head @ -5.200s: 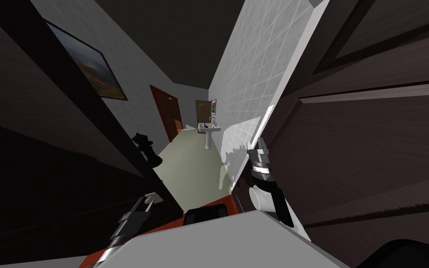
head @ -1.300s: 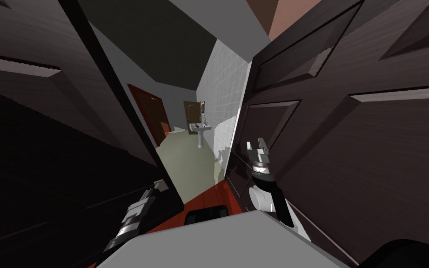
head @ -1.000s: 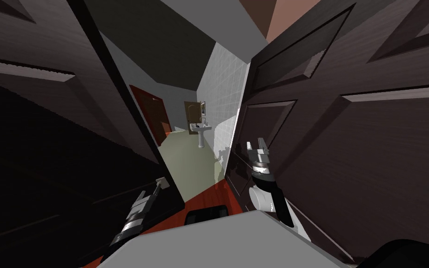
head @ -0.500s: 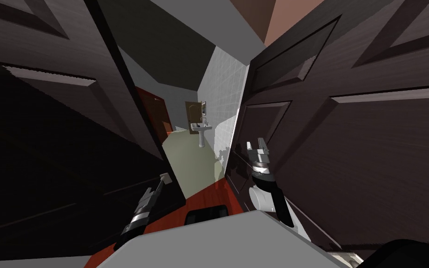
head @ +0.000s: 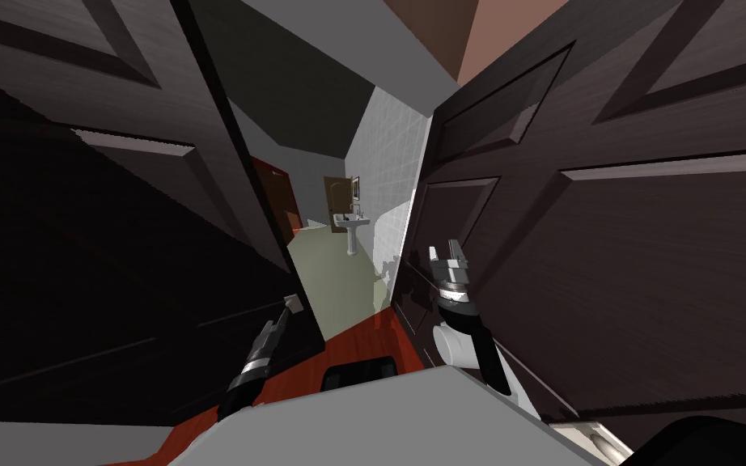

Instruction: Pull the door open

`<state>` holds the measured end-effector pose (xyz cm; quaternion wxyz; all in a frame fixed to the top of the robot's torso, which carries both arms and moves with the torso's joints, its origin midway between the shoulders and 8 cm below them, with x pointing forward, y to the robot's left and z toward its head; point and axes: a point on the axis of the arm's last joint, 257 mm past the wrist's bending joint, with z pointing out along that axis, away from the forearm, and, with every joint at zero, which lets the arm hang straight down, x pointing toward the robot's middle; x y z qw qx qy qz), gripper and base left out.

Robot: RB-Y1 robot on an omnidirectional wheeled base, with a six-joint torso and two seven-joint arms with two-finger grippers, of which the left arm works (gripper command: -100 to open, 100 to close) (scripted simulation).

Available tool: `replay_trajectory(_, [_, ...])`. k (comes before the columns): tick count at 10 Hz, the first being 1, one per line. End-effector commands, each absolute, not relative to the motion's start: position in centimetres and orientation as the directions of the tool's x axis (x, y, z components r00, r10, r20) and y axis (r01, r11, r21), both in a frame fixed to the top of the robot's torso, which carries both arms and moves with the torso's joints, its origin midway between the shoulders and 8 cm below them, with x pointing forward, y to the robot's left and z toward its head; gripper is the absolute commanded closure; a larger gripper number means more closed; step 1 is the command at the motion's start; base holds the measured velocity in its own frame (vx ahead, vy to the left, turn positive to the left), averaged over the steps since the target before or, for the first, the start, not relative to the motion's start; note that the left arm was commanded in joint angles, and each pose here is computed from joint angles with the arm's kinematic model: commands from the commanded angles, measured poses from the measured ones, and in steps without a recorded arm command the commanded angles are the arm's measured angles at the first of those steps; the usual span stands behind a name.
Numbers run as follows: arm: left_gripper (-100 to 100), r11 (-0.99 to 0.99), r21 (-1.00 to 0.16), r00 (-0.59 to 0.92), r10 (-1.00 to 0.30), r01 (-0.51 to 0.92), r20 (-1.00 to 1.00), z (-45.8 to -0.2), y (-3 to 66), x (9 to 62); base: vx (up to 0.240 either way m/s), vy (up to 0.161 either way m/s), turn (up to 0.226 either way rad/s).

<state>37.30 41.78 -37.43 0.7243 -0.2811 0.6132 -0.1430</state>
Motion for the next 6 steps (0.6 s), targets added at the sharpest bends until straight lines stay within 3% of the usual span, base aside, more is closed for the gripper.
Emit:
replay_trajectory(1, [-100, 0.758, -0.641, 0.213, -0.610, -0.124, -0.763, -37.6, 41.3, 38.1, -0.052, 0.001, 0.025])
replay_trajectory(6, [-100, 0.631, -0.771, 0.220, -0.742, -0.090, -0.633, -38.0, 39.8, 40.2, -0.060, -0.006, 0.026])
